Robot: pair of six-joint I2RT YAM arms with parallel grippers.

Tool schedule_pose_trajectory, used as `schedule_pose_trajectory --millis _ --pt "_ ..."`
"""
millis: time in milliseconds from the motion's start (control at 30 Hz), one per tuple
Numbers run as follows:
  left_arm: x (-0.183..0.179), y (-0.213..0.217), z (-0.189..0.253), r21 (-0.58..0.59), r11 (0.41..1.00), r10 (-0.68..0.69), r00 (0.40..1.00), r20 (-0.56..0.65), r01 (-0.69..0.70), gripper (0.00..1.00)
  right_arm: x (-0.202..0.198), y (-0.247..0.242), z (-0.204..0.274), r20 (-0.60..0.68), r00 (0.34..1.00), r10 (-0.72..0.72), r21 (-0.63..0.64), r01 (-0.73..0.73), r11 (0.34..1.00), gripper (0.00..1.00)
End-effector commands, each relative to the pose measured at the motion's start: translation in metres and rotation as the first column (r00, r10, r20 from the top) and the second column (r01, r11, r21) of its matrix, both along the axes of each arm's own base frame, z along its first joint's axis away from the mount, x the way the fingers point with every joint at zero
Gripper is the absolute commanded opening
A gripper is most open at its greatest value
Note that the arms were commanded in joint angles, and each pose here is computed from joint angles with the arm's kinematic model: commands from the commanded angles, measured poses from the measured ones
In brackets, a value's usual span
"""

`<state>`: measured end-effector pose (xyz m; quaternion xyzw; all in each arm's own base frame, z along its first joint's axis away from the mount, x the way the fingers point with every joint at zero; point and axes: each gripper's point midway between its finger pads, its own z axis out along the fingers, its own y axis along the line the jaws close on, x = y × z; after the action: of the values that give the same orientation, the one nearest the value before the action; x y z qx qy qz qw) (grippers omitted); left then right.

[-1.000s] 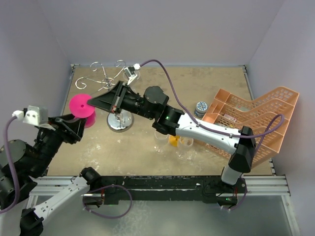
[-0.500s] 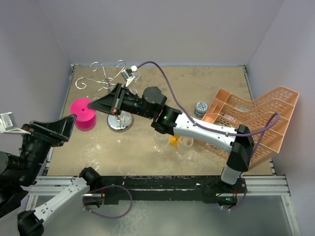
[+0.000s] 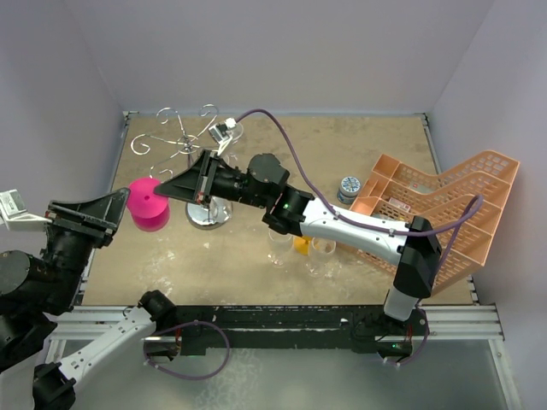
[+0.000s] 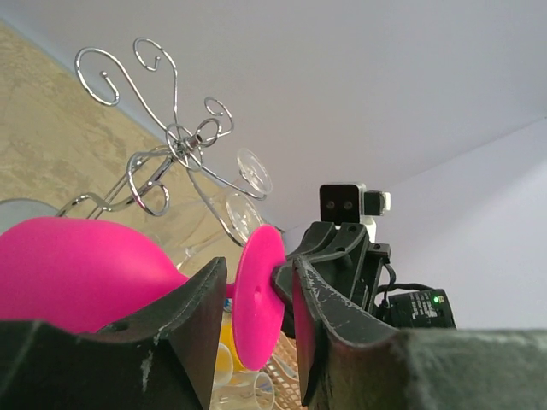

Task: Place the wine glass upside down on the wine glass rack

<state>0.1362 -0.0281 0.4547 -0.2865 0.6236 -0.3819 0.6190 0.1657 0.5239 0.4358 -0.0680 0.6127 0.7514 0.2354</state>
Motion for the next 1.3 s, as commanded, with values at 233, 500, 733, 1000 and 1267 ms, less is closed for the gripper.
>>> schedule_pose_trajectory --millis 233,500,733,1000,1267 --pt "0.018 -0.015 -0.006 -0.021 1.000 -0.001 0.999 -0.032 0.000 0.21 -0.016 -0.014 0.040 0.110 0.993 0.035 0.109 -0.047 0.993 0.00" --pt "0.024 -0.021 -0.007 -0.017 1.000 -0.010 1.000 -0.016 0.010 0.00 -0.017 -0.014 0.043 0.132 0.990 0.039 0.114 -0.054 0.992 0.00" --pt "0.025 0.013 -0.018 0.019 0.986 0.166 0.984 -0.065 -0.165 0.00 -0.013 -0.028 0.043 0.130 0.991 -0.026 0.116 0.011 0.993 0.50" --pt "0.021 0.064 -0.012 0.130 0.908 0.408 0.911 -0.056 -0.398 0.00 -0.014 -0.051 0.042 0.154 0.984 -0.094 0.128 0.075 0.989 0.61" --pt "0.056 0.035 -0.029 0.139 0.908 0.407 0.910 -0.081 -0.394 0.00 -0.022 -0.084 0.053 0.306 0.934 -0.187 0.187 0.134 0.973 0.62"
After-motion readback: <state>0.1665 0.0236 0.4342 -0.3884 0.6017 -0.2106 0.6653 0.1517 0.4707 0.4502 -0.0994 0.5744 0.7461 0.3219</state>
